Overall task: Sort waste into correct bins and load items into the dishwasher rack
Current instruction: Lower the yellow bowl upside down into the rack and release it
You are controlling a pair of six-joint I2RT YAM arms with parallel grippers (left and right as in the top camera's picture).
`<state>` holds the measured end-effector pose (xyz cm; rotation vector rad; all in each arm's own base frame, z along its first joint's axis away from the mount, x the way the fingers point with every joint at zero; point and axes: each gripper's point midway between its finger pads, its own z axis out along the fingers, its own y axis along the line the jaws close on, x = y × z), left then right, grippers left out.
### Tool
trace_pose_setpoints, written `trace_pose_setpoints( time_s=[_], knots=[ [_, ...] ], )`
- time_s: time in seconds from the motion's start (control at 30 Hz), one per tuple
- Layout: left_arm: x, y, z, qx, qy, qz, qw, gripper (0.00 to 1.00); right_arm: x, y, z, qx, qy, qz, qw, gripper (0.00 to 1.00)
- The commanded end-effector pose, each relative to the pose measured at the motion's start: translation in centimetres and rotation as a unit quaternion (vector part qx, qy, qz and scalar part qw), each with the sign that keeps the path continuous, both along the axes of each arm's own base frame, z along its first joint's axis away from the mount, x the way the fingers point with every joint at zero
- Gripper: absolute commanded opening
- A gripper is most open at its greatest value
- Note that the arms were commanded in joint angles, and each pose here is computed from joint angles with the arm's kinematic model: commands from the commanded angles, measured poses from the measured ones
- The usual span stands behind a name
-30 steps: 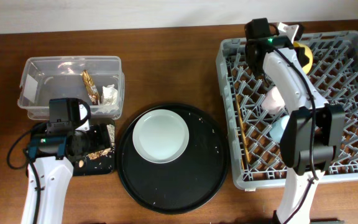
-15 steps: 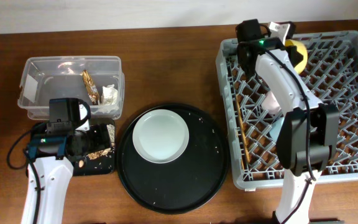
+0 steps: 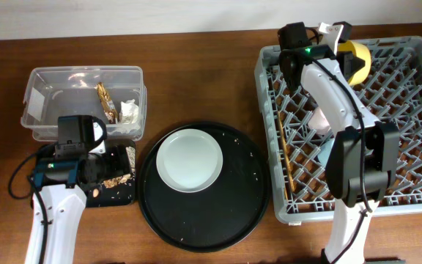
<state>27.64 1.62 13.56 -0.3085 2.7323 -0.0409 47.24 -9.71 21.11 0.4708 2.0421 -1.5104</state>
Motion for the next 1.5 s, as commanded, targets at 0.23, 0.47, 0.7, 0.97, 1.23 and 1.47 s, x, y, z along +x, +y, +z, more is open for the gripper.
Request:
trace_pose_setpoints(
  time_s=[0.23,0.47,0.7,0.97,1.23,1.47],
  knots=[
    [0.2,0.1,0.0,-0.003,-0.002,0.005,1.0,0.79,0.7,1.1,-3.9,0.065,0.024,0.021,0.997,0.04],
    [0.2,0.1,0.1,-0.003,-0.003,0.005,1.0,0.79,0.2,0.2,-2.5,-0.011,0.03,-0.001,0.999,0.04],
    [0.2,0.1,0.1,-0.003,-0.004,0.005,1.0,0.79,0.1,0.2,-2.2,-0.016,0.028,-0.003,0.999,0.04],
    [0.2,0.1,0.1,-0.003,-0.004,0.005,1.0,0.79,0.9,1.8,-6.0,0.094,0.049,0.033,0.994,0.1],
    [0.2,0.1,0.1,-0.004,-0.003,0.005,1.0,0.79,0.2,7.2,-10.6,0.253,0.12,0.098,0.955,0.2],
    [0.2,0.1,0.1,-0.004,-0.004,0.005,1.0,0.79,-2.2,8.3,-5.2,0.306,0.089,0.113,0.941,0.28]
  ],
)
